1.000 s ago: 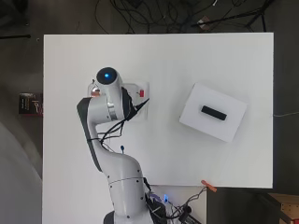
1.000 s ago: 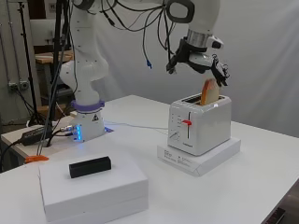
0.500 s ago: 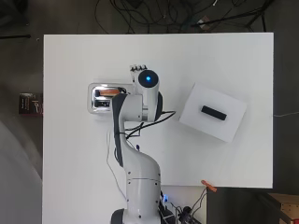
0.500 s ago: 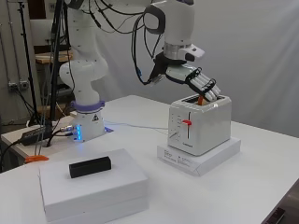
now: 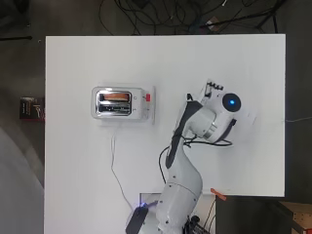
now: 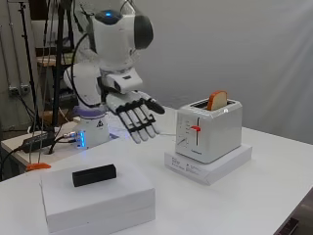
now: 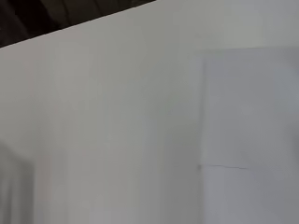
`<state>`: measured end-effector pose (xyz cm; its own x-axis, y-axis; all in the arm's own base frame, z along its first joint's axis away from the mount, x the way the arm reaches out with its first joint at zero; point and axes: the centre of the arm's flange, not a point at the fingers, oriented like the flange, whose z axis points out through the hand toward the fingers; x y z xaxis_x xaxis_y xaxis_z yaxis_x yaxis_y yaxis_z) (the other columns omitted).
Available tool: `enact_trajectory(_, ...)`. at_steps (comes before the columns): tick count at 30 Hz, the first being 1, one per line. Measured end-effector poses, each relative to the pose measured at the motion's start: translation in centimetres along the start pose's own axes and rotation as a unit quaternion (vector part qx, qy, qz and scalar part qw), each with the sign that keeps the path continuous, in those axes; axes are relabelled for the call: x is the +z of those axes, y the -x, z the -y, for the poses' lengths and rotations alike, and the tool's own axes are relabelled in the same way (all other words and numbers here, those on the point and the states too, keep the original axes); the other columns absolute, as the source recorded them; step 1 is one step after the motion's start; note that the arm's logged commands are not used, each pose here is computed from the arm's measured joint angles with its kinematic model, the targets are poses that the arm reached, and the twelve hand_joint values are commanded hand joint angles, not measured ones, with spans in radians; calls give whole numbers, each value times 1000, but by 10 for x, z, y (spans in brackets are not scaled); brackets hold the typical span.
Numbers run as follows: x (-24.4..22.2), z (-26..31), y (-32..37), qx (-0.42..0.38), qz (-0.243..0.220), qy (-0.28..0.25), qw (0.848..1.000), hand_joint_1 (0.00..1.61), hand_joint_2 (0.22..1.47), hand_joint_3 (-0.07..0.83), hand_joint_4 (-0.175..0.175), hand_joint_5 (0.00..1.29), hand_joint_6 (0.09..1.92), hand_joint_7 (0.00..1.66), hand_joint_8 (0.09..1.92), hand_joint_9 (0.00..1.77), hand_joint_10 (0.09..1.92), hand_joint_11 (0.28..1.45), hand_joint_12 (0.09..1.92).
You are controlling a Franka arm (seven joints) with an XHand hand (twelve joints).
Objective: Teleoperate dual arm-hand system to toast a bread
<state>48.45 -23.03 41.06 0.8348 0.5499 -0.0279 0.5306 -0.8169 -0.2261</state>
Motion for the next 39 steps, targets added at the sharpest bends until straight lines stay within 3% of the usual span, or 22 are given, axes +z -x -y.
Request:
enact_trajectory(5, 39, 82, -113, -142, 25, -13, 989, 46, 1111, -2, -85, 244, 87, 399, 87, 458, 87, 411, 87)
enact_trajectory(9, 65, 122, -149, -197, 36, -28, 979, 64, 1100, -1, -104, 229, 87, 495, 87, 576, 87, 423, 87)
enact_trajectory(12, 74, 123, -148, -199, 33, -32, 979, 111, 1117, 0, -121, 241, 87, 749, 87, 890, 87, 489, 87)
enact_trajectory(14, 79, 121, -147, -197, 29, -38, 979, 145, 1131, 0, -129, 262, 87, 938, 87, 1094, 87, 599, 87)
enact_trajectory(17, 82, 119, -147, -187, 31, -40, 981, 173, 1152, 0, -106, 414, 87, 1208, 87, 1312, 252, 790, 87)
enact_trajectory(18, 83, 118, -146, -182, 34, -39, 982, 172, 1158, -4, -86, 482, 87, 1258, 182, 1305, 560, 811, 148)
enact_trajectory(20, 84, 117, -146, -170, 41, -34, 984, 159, 1168, -2, -51, 615, 87, 1215, 725, 1260, 1174, 691, 720)
enact_trajectory(22, 85, 115, -146, -158, 43, -28, 986, 153, 1172, 0, -37, 670, 87, 1156, 1016, 1230, 1424, 593, 1042)
enact_trajectory(23, 85, 114, -146, -156, 44, -26, 986, 152, 1172, 0, -34, 680, 87, 1143, 1074, 1224, 1468, 572, 1106)
enact_trajectory(26, 85, 112, -145, -152, 43, -25, 987, 172, 1179, 1, 13, 773, 87, 1230, 1543, 1324, 1799, 566, 1416)
enact_trajectory(29, 80, 101, -135, -137, 39, -22, 990, 136, 1166, -1, 25, 785, 87, 1240, 1769, 1357, 1907, 577, 1625)
enact_trajectory(32, 74, 102, -134, -126, 55, -3, 990, 86, 1171, 0, 32, 759, 87, 1140, 1776, 1235, 1920, 542, 1531)
enact_trajectory(35, 74, 105, -135, -111, 78, 12, 991, 95, 1172, 1, 76, 907, 87, 1255, 1836, 1362, 1920, 621, 1722)
enact_trajectory(39, 78, 102, -133, -117, 54, -15, 992, 140, 1185, 2, 85, 947, 87, 1339, 1907, 1473, 1920, 720, 1840)
